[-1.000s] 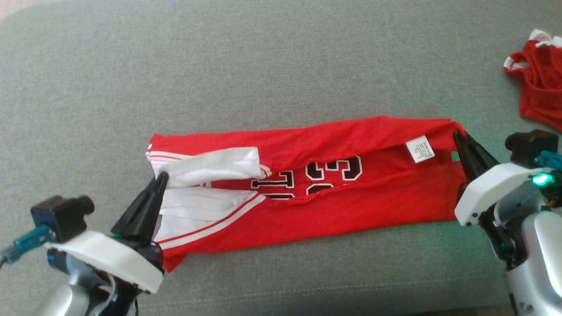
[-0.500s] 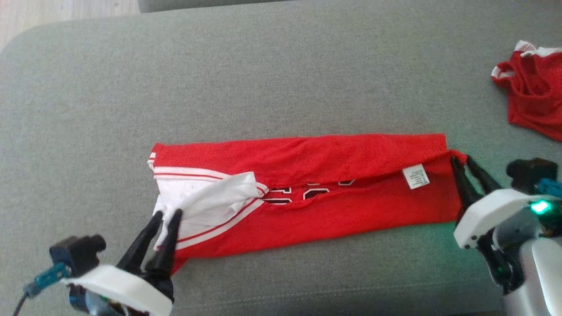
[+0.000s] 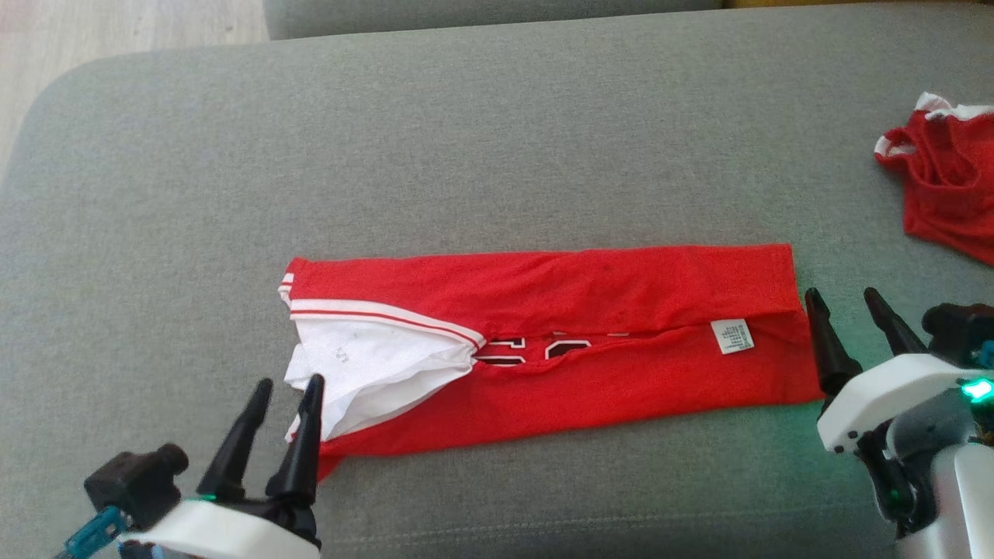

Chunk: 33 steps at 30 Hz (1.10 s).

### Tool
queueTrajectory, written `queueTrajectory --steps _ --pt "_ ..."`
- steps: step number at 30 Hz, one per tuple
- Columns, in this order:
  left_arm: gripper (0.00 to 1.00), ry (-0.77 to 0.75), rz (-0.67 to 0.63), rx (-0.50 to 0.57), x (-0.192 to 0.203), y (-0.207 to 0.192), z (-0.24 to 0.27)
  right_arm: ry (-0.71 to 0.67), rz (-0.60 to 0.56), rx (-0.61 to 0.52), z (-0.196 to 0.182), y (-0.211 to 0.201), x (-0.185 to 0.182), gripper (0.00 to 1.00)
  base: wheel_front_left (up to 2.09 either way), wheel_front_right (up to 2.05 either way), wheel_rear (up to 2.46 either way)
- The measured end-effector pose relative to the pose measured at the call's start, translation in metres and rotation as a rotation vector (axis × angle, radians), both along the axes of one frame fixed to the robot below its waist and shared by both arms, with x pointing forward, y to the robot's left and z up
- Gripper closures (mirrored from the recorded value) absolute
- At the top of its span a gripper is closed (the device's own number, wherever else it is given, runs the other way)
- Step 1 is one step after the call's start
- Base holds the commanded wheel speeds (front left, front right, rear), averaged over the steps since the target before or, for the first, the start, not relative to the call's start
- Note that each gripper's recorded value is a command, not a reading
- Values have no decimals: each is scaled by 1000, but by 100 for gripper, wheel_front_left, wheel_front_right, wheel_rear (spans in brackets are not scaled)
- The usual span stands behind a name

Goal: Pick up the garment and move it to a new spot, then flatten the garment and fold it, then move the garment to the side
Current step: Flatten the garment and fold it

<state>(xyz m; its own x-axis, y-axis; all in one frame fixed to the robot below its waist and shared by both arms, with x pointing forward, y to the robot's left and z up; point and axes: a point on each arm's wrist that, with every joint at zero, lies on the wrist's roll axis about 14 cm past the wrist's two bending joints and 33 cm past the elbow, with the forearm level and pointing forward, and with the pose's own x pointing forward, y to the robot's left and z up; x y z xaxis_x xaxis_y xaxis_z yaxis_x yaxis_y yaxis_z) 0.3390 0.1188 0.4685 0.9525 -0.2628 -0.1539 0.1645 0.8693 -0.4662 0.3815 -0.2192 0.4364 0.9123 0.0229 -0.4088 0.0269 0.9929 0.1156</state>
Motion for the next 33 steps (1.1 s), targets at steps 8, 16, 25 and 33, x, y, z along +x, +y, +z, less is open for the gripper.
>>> queueTrajectory --steps 8,16,25,33 --pt "0 -107 107 88 16 17 21 117 20 -18 -24 5 0 0 0 0 0" --pt "0 -115 151 75 18 22 23 149 24 -26 -31 11 11 0 0 0 0" --pt "0 -104 162 69 18 23 17 271 42 -52 -56 11 9 0 0 0 0" --pt "0 -95 199 69 19 32 13 358 69 -58 -72 18 9 0 0 0 0"
